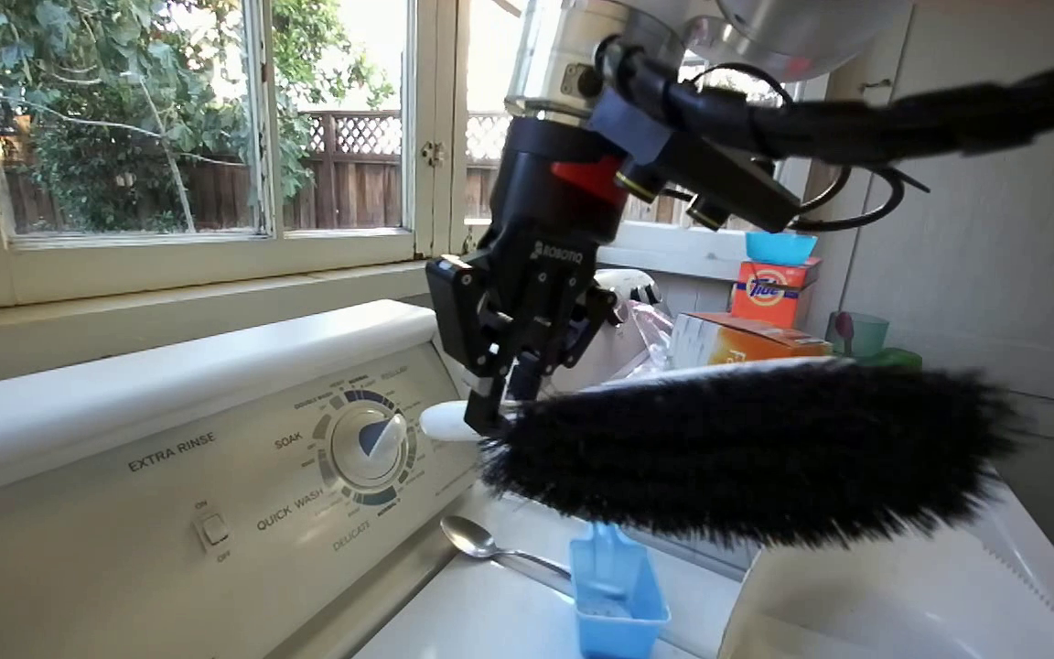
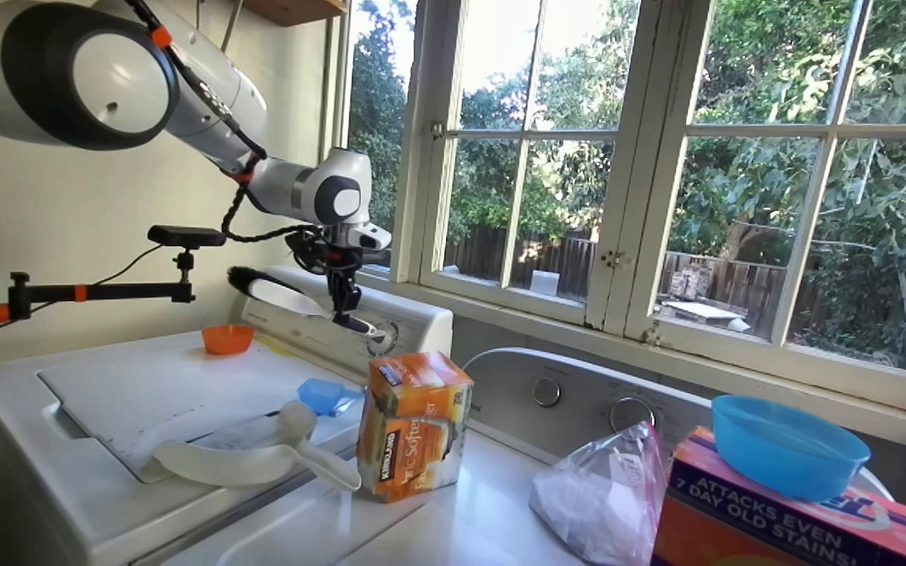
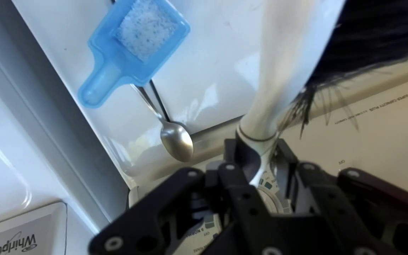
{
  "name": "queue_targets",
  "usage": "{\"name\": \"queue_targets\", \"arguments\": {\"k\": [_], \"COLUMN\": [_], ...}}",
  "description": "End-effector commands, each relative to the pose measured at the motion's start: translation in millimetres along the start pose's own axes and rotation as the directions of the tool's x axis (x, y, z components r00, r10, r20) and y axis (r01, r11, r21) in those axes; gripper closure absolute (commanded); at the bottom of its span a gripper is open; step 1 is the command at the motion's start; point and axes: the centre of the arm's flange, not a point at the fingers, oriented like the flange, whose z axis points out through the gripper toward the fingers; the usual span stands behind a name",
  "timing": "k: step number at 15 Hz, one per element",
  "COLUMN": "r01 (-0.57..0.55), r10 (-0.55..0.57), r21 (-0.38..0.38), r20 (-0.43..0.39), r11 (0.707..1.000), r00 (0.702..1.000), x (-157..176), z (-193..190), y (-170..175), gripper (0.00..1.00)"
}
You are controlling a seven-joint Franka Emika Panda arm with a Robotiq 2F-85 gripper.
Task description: Use the white hand broom to sweep the white detergent on the dustpan
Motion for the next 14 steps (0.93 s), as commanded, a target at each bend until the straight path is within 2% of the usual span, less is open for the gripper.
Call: {"name": "queue_targets", "arguments": {"k": [1,4,6,10,14], "r01": [0.011,0.041,0.055,0.094,0.163], "r10": [-0.003,-0.012,-0.015,-0.062,-0.142], "r21": [-0.114,-0.216,-0.277,-0.407,-0.462], "r20": [0.076,0.135,0.145,0.091,0.079], "r11": [0.993,0.976,0.959,0.908,0.872], "r00": [0.997,0.991,0.989,0.994,0.987], "x": [-43,-63,-72,-82,-91], "z": [-15,-24,-33,-47,-42], "y": [20,31,37,36,25], "gripper": [0.93,0.93,0.93,0.93,0.93]}}
